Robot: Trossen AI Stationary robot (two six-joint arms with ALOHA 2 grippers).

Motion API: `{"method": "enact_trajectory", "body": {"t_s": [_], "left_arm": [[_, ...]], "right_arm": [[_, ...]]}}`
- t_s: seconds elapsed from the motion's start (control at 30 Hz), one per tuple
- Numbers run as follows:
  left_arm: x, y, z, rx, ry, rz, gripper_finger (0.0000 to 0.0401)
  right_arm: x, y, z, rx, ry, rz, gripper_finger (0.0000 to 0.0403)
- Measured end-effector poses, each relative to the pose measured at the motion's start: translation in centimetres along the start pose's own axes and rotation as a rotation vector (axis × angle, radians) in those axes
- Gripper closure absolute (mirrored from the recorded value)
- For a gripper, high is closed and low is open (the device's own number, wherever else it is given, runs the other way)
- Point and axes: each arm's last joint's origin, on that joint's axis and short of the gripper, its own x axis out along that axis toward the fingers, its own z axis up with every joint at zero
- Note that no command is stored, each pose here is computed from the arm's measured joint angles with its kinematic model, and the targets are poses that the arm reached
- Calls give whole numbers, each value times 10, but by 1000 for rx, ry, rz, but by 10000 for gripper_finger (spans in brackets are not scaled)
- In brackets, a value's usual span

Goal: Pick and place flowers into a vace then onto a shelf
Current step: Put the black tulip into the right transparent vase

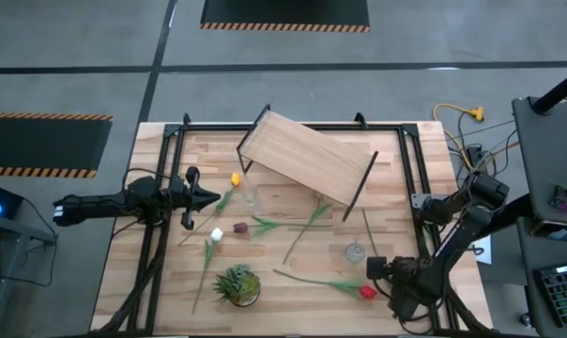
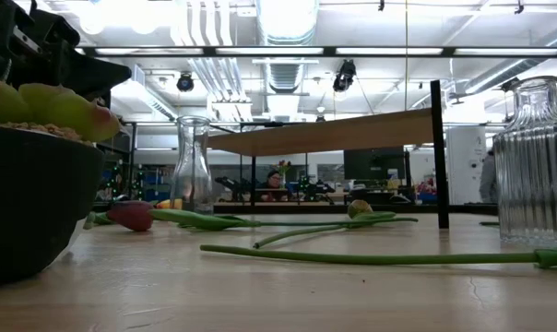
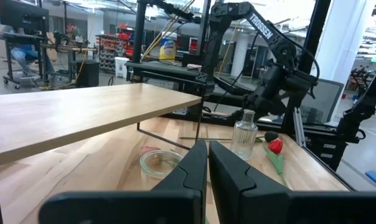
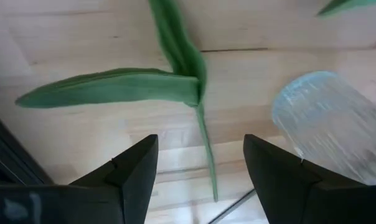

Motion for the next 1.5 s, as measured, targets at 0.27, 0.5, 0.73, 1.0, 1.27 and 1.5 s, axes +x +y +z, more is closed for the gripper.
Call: {"method": "enact_trajectory", "body": {"t_s": [0.27,0.5,0.73,1.0,1.27,1.5], "left_arm": [[0,0,0,0,0,-1,401],[0,0,0,0,0,-1,401],[0,0,0,0,0,-1,401],[0,0,0,0,1,-1,401],[0,0,0,0,1,-1,401],[0,0,0,0,1,-1,401]], "right_arm": [[8,-3,10,-89,-103,-65,175],[22,5,4,-110,-60,-30,175],[38,12,4,-168,-109,0,174],[41,13,4,-224,-124,-12,176],[42,14,5,-199,-148,19,207],[43,15,4,-186,-140,37,271]]}}
